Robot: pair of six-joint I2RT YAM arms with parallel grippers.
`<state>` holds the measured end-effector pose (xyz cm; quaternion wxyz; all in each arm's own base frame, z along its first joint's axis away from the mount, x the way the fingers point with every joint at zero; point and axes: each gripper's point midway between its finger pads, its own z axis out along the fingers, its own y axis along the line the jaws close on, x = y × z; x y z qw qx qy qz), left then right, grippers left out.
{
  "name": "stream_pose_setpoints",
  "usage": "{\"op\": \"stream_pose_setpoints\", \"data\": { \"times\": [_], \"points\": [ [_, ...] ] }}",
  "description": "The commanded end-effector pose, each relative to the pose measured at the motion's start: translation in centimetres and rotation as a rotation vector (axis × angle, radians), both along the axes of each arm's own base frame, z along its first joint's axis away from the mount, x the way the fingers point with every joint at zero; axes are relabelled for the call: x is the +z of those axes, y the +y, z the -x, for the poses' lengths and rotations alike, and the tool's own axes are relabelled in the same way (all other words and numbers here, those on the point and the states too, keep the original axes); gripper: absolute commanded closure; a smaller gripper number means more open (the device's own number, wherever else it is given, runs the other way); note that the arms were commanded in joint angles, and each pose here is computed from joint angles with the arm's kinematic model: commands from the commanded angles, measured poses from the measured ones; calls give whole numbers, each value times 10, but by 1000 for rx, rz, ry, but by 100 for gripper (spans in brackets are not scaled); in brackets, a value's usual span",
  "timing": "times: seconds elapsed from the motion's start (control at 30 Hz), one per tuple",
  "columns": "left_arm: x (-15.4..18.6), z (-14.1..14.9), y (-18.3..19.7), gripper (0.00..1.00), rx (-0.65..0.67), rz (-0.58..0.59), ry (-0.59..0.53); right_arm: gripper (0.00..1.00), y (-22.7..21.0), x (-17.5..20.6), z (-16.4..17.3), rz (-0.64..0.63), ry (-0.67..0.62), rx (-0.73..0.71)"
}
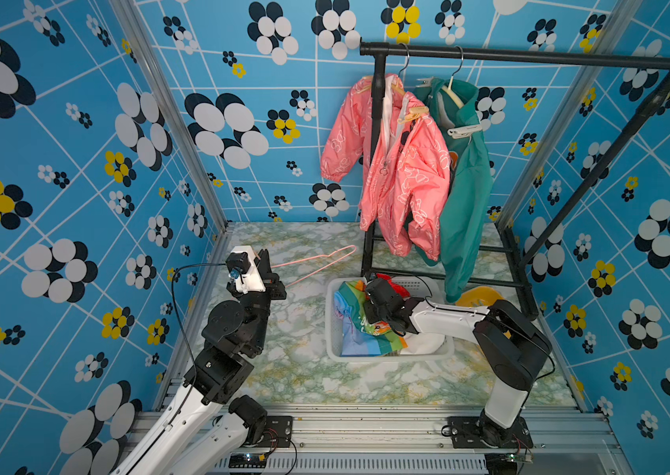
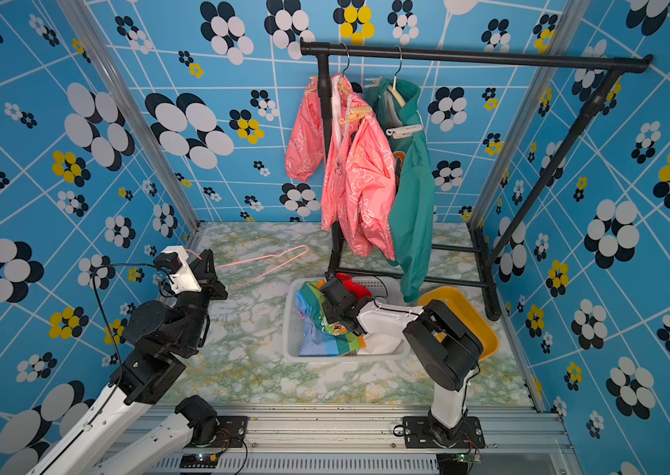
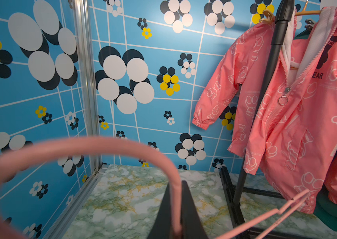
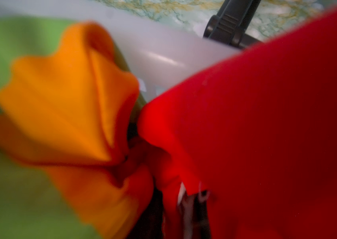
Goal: Remove the clothespins securing jackets to the hanger
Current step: Adjust the jacket in the basket.
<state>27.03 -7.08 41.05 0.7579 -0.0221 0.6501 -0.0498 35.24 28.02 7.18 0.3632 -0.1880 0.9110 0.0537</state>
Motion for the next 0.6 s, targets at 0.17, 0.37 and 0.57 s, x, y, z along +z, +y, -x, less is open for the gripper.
{"op": "stream_pose_setpoints", "data": {
  "times": [0.17, 0.37, 0.57],
  "points": [
    [14, -11, -24, 100, -95, -27, 5, 1, -29, 124, 38, -164, -177, 84],
    [4, -30, -53, 100, -191, -124, 88, 1, -33, 181, 82, -259, -249, 274],
    [-6, -35, -106, 100, -475, -239, 114, 6, -36, 219, 111, -243, -325, 447]
  ]
}}
